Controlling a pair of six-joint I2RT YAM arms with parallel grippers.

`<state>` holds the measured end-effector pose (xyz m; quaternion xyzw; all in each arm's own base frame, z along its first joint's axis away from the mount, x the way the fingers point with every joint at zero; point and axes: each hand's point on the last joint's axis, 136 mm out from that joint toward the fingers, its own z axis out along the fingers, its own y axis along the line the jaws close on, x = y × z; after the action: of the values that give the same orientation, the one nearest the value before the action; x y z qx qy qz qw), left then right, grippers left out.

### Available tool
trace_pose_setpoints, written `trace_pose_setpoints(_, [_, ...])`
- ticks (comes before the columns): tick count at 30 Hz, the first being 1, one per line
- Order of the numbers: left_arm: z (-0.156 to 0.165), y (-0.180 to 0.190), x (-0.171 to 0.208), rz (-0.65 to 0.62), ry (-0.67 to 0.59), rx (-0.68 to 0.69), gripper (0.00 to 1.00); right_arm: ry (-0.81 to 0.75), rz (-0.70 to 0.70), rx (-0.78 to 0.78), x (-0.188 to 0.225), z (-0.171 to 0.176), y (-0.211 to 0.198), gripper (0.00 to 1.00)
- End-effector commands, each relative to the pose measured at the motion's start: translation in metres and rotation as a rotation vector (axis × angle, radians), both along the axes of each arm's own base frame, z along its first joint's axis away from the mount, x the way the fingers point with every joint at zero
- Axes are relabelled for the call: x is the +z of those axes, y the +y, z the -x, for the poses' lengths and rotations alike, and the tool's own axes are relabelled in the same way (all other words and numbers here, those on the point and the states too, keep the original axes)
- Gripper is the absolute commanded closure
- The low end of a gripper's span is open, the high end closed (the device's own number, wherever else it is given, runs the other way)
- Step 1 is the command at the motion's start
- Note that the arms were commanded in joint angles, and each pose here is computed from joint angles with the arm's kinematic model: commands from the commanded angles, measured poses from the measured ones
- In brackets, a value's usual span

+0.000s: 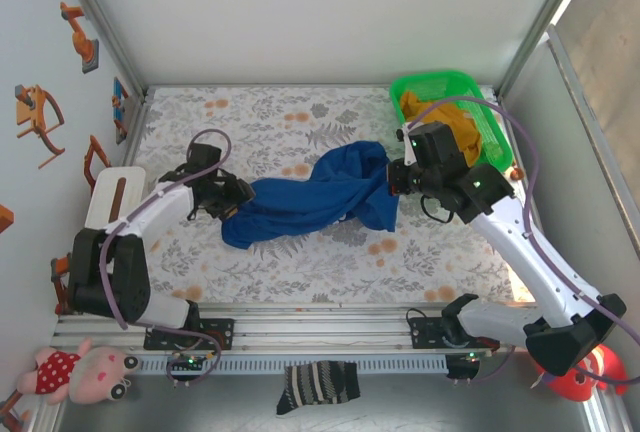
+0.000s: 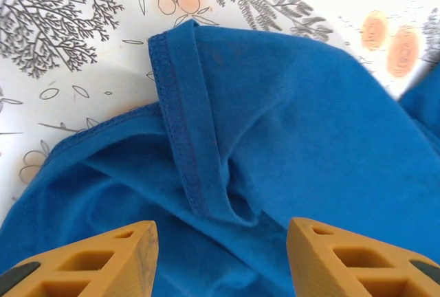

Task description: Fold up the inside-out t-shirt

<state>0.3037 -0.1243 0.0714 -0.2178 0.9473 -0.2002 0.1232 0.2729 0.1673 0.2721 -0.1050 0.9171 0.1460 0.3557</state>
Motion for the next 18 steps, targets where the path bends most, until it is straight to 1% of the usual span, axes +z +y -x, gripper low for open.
trace_pose_setpoints(1, [-0.013, -0.004, -0.004, -0.036, -0.014, 0.007, 0.49, -0.011, -0.016, -0.007, 0.002, -0.001, -0.001, 1.0])
trace_pose_setpoints(6, [-0.021, -0.009, -0.011, -0.056, -0.004, -0.003, 0.5, -0.019, -0.019, -0.013, 0.003, -0.001, -0.002, 1.0])
trace_pose_setpoints(13, [-0.022, -0.008, -0.025, -0.084, 0.026, -0.01, 0.8, -0.023, -0.017, -0.017, 0.005, -0.001, -0.004, 1.0])
trace_pose_setpoints(14, [-0.021, -0.007, -0.026, -0.088, 0.031, -0.011, 0.85, -0.026, -0.018, -0.018, 0.006, -0.002, -0.004, 1.0])
trace_pose_setpoints(16, [-0.02, -0.005, -0.027, -0.099, 0.035, -0.012, 0.99, -0.029, -0.019, -0.018, 0.007, -0.002, -0.004, 1.0])
trace_pose_setpoints(18, [-0.021, -0.001, -0.022, -0.124, 0.028, -0.009, 1.0, -0.036, -0.019, -0.021, 0.01, -0.004, -0.006, 1.0])
